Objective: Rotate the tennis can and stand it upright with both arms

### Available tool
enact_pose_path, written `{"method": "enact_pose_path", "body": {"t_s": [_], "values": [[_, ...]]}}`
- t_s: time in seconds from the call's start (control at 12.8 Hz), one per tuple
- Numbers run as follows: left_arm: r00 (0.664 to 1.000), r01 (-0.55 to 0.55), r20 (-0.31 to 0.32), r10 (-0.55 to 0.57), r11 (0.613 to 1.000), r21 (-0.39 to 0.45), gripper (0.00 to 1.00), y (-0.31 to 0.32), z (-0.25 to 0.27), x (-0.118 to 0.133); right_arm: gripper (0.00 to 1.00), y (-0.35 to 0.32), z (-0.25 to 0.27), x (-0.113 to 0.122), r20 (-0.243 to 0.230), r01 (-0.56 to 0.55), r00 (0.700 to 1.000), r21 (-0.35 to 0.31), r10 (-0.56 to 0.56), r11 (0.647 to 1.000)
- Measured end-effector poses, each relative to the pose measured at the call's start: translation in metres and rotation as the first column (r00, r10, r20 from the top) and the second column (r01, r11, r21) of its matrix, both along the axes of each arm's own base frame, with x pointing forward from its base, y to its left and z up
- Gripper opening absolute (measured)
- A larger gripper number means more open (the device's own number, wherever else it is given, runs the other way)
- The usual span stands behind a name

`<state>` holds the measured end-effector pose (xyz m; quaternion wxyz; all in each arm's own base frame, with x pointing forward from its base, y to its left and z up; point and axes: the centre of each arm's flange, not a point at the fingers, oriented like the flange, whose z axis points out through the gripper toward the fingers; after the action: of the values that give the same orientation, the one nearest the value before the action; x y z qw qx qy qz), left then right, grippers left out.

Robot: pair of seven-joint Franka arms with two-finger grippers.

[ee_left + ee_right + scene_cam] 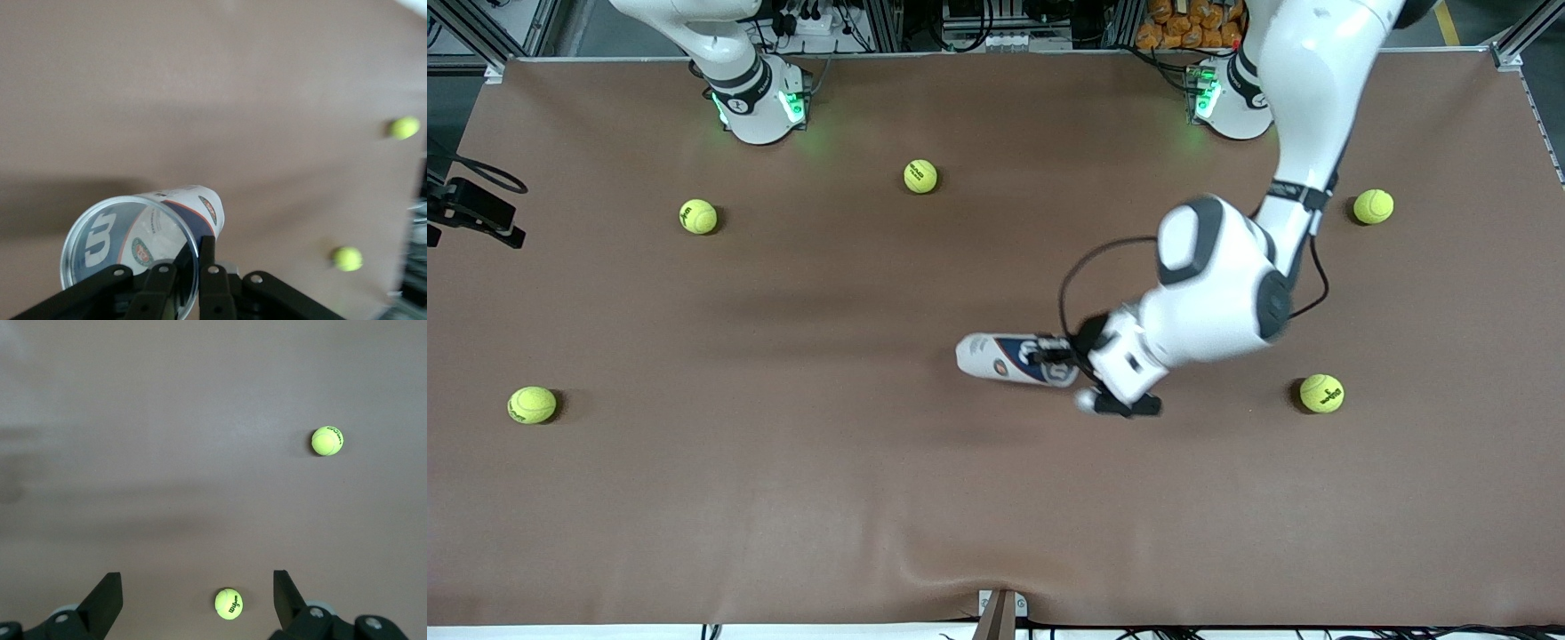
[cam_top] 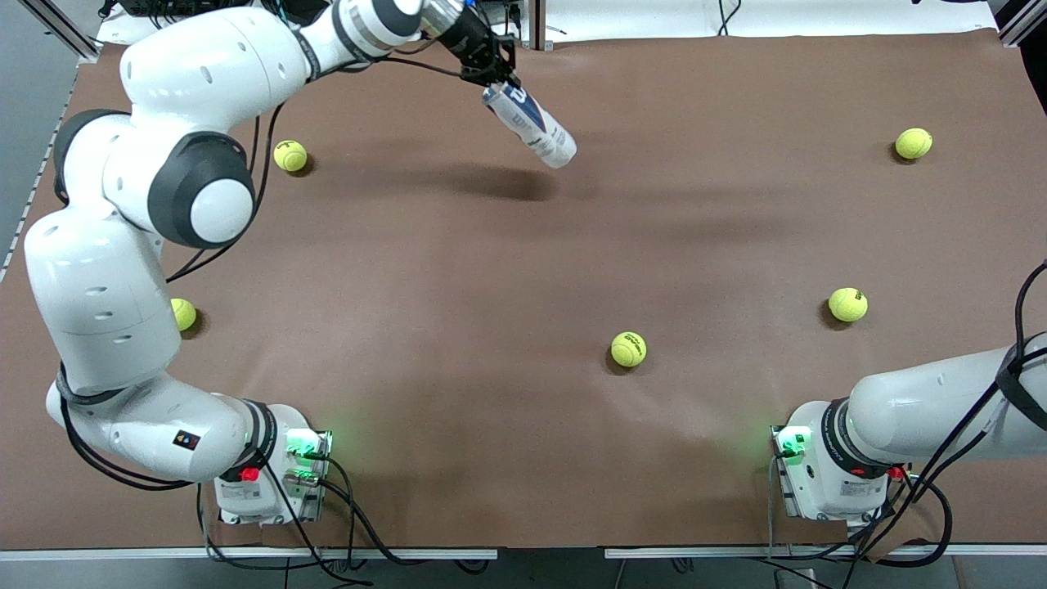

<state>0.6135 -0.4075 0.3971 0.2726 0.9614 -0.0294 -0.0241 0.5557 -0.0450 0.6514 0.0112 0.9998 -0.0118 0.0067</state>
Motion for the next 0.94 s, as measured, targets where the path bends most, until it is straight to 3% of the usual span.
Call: {"method": "enact_pose_path", "body": {"t_s": [0.16,0.31,0.55,0.78,0.94], "values": [[0.993,0.076,0.082,-0.091,0.983,0.167,0.05,-0.040,-0.001,-0.030,1.00,0.002,0.000,0.000,0.000,-0.004,1.000,0.000,0.004,1.000],[0.974,0.133,0.142,-0.175,0.955,0.266,0.05,-0.070,-0.002,-0.054,1.00,0.012,0.000,0.001,-0.003,-0.021,1.000,0.000,0.021,1.000],[0.920,0.207,0.223,-0.321,0.885,0.417,0.05,-0.095,-0.010,-0.076,1.00,0.017,-0.002,-0.001,-0.023,-0.023,0.999,0.001,0.023,1.000],[0.887,0.251,0.236,-0.398,0.842,0.478,0.05,-0.114,-0.026,-0.092,1.00,0.016,-0.004,-0.004,-0.046,-0.019,0.999,0.002,0.019,1.000],[0.885,0.257,0.230,-0.404,0.838,0.481,0.21,-0.118,-0.037,-0.094,1.00,0.016,-0.004,-0.004,-0.046,-0.018,0.999,0.002,0.018,1.000]]}}
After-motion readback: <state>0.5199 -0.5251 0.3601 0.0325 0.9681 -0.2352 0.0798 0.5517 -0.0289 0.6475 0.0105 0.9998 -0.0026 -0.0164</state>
